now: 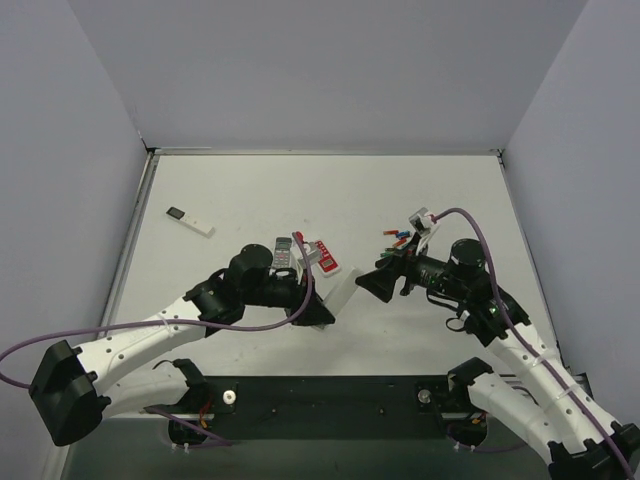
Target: Load the batteries into the remote control
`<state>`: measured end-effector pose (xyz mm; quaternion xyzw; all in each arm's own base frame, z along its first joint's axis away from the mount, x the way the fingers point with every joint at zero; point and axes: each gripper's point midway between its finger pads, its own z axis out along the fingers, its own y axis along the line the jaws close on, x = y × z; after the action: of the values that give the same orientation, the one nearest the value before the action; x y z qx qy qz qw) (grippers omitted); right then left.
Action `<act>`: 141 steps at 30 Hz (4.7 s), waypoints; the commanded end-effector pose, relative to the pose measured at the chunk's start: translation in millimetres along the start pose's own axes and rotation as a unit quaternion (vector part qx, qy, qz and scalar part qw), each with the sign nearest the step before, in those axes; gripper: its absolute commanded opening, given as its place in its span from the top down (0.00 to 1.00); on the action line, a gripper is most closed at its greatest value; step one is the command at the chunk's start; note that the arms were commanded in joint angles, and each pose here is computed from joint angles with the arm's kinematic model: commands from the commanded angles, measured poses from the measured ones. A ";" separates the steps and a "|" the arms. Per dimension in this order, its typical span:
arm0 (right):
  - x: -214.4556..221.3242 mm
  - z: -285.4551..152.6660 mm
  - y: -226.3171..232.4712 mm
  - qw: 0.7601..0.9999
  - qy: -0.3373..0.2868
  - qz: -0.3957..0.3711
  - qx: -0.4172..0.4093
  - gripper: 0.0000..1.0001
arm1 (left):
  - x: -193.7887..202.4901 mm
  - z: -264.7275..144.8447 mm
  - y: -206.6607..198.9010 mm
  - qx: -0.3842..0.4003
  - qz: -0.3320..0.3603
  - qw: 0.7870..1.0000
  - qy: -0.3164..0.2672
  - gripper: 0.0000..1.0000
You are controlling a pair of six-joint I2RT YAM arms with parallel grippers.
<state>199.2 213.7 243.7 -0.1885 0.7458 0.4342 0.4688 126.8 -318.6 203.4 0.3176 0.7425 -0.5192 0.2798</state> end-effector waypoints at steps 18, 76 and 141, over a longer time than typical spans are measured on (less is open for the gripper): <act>12.6 2.5 63.8 0.968 0.107 -0.016 -0.227 0.66 | -5.5 -9.3 -33.7 0.081 0.046 0.995 0.032 1.00; -8.0 57.2 40.6 0.881 -0.248 0.402 -0.010 1.00 | -107.3 -92.5 55.0 -0.066 -0.237 0.798 -0.550 0.28; 79.5 -32.2 -129.7 0.902 0.149 0.082 0.397 0.35 | -23.0 -102.1 147.6 -0.193 -0.222 0.898 -0.327 1.00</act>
<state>238.5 140.9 139.5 0.1062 0.8838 0.1733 0.4213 251.9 -165.2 131.8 -0.2088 0.7351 -0.4405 0.4712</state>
